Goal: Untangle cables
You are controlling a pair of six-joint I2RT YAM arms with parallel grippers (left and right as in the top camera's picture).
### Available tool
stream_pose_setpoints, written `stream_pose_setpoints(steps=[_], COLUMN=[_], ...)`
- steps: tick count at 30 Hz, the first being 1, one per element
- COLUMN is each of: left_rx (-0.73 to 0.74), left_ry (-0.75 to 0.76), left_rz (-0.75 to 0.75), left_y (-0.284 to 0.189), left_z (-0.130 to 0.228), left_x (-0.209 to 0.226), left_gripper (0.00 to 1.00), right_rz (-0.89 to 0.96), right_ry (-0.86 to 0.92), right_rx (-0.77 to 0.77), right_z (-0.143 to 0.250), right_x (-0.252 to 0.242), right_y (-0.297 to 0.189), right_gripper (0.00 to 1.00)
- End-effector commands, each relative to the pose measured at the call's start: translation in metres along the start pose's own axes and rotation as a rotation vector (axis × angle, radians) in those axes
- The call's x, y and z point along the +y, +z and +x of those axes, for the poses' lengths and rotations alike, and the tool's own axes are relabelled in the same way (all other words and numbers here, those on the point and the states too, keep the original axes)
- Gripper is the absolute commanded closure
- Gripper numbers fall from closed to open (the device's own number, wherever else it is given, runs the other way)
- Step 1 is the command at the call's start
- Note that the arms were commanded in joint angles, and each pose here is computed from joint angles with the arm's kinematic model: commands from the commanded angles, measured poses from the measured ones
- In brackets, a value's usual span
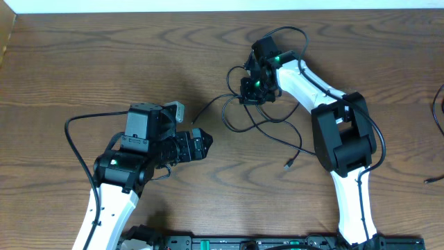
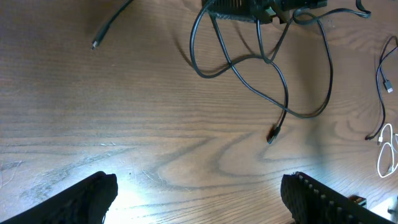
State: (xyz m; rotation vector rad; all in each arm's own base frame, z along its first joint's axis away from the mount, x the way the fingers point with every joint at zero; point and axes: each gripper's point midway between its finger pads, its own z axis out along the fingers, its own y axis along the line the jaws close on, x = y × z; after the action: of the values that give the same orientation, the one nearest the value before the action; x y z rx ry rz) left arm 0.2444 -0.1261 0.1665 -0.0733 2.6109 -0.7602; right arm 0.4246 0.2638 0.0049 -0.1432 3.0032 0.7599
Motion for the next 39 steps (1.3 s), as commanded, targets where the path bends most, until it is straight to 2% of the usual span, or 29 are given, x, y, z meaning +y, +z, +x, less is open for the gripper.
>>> stream_pose_setpoints(steps=[1, 5, 6, 7, 8, 9, 15, 16, 18, 19, 20, 22, 23, 26, 30, 32, 36, 37, 39], left_rx=[-0.004, -0.004, -0.004, -0.004, -0.004, -0.004, -0.004, -0.004, -0.004, -0.004, -0.004, -0.004, -0.004, -0.004, -0.004, -0.004, -0.004, -0.004, -0.004], left_ry=[0.018, 0.018, 0.018, 0.018, 0.018, 0.018, 0.019, 0.018, 0.018, 0.018, 0.018, 0.018, 0.018, 0.018, 0.018, 0.018, 0.018, 0.018, 0.018], left_rz=[-0.001, -0.001, -0.001, -0.001, -0.001, -0.001, -0.001, -0.001, -0.001, -0.001, -0.001, -0.001, -0.001, -0.001, -0.001, -0.001, -0.002, -0.001, -0.002], left_y=[-0.001, -0.001, -0.001, -0.001, -0.001, -0.001, -0.001, -0.001, -0.001, -0.001, -0.001, -0.001, -0.001, -0.001, -0.001, -0.001, -0.001, -0.001, -0.001], left_z=[-0.001, -0.001, -0.001, -0.001, -0.001, -0.001, -0.001, -0.001, -0.001, -0.001, -0.001, -0.001, -0.001, -0.001, -0.001, -0.001, -0.001, -0.001, -0.001], left_x=[-0.001, -0.001, -0.001, -0.001, -0.001, -0.001, -0.001, -0.001, -0.001, -0.001, -0.001, -0.001, -0.001, -0.001, -0.001, -0.001, -0.001, -0.001, -0.001], left_gripper=[0.10, 0.10, 0.10, 0.10, 0.10, 0.10, 0.10, 0.10, 0.10, 0.10, 0.10, 0.10, 0.10, 0.10, 0.10, 0.10, 0.10, 0.10, 0.10], right_rz=[0.036, 0.043, 0.049, 0.053, 0.062, 0.073, 0.120, 0.123, 0.123, 0.123, 0.124, 0.124, 0.124, 0.124, 0.125, 0.127, 0.127, 0.128, 0.153], right_ry=[0.026, 0.028, 0.028, 0.022, 0.016, 0.017, 0.018, 0.017, 0.017, 0.017, 0.017, 0.017, 0.017, 0.018, 0.018, 0.018, 0.018, 0.017, 0.019], right_rx=[0.038, 0.042, 0.044, 0.044, 0.046, 0.047, 0.051, 0.050, 0.050, 0.050, 0.050, 0.050, 0.050, 0.051, 0.051, 0.050, 0.050, 0.049, 0.032], right_z=[0.009, 0.011, 0.011, 0.012, 0.012, 0.013, 0.016, 0.016, 0.016, 0.015, 0.016, 0.016, 0.016, 0.016, 0.016, 0.016, 0.016, 0.015, 0.011], right_x=[-0.014, -0.015, -0.016, -0.017, -0.018, -0.020, -0.027, -0.027, -0.027, -0.027, -0.027, -0.027, -0.027, -0.027, -0.027, -0.028, -0.028, -0.028, -0.034], right_y=[0.013, 0.012, 0.012, 0.013, 0.013, 0.012, 0.012, 0.013, 0.013, 0.013, 0.013, 0.013, 0.013, 0.013, 0.013, 0.012, 0.012, 0.012, 0.011], right_gripper=[0.99, 0.99, 0.94, 0.85, 0.71, 0.63, 0.62, 0.64, 0.89, 0.96, 0.97, 0.92, 0.99, 0.99, 0.75, 0.54, 0.53, 0.49, 0.34])
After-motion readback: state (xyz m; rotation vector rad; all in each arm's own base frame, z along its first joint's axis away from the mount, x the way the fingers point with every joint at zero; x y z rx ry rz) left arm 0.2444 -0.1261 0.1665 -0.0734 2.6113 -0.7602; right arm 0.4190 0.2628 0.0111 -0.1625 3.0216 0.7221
